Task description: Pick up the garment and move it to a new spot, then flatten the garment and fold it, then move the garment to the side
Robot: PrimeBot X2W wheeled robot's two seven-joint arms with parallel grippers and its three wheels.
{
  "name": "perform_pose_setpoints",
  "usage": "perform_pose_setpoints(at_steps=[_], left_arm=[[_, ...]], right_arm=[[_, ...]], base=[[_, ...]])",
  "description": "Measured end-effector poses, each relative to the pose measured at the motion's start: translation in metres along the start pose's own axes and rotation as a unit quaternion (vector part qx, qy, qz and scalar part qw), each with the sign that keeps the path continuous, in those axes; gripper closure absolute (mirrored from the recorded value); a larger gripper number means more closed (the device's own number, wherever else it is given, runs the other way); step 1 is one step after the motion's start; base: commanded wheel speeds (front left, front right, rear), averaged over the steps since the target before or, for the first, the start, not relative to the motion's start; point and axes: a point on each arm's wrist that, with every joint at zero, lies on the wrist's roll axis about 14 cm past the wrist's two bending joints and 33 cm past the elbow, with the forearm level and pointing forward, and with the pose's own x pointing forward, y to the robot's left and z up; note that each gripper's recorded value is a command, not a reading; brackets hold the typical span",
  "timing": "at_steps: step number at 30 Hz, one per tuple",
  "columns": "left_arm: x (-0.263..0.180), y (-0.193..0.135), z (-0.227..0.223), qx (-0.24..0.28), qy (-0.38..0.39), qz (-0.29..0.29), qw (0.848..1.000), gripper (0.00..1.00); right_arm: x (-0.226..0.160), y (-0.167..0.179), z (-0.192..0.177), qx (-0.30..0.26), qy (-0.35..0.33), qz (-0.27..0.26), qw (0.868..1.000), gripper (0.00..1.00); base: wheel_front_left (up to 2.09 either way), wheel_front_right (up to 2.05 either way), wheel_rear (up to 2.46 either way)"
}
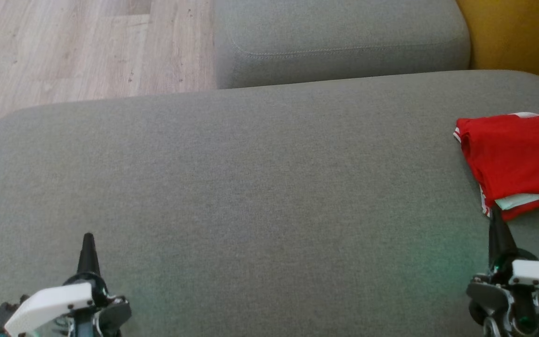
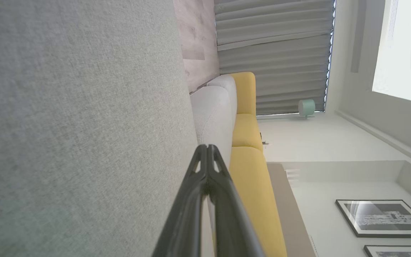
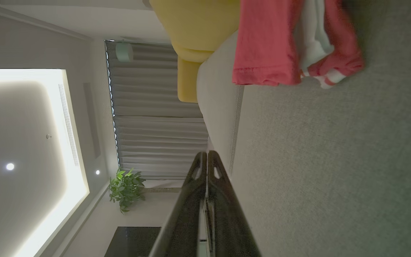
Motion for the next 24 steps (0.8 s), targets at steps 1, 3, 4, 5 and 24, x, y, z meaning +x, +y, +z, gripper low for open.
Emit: perform_pose_setpoints(at_steps=[1, 3, 4, 5, 24], left_arm=[[0.0011, -0.0011, 0.0007, -0.006, 0.000, -0.003, 1.000, 1.00], [0.0028, -0.0027, 0.0028, -0.018, -0.003, -0.006, 1.000, 1.00], [0.0033, -0.0029, 0.0037, -0.024, -0.004, -0.007, 1.000, 1.00], [0.0035, -0.0025, 0.0039, -0.029, -0.003, -0.006, 1.000, 1.00], [0.0069, -0.0063, 0.0044, -0.045, -0.002, -0.014, 0.999, 1.00]], right_arm=[[0.0010, 0.0006, 0.0009, 0.006, -0.001, 0.001, 1.000, 1.00], [0.0041, 0.0045, 0.0018, 0.018, -0.001, 0.006, 1.000, 1.00], [0.0054, 0.0063, 0.0027, 0.025, -0.003, 0.009, 1.000, 1.00], [0.0068, 0.0080, 0.0034, 0.031, -0.004, 0.012, 0.999, 1.00], [0.0081, 0.0091, 0.0051, 0.047, -0.004, 0.014, 0.999, 1.00]], base=[[0.00, 0.00, 0.00], [0.00, 0.00, 0.00], [0.00, 0.00, 0.00], [0.00, 0.00, 0.00], [0.00, 0.00, 0.00]])
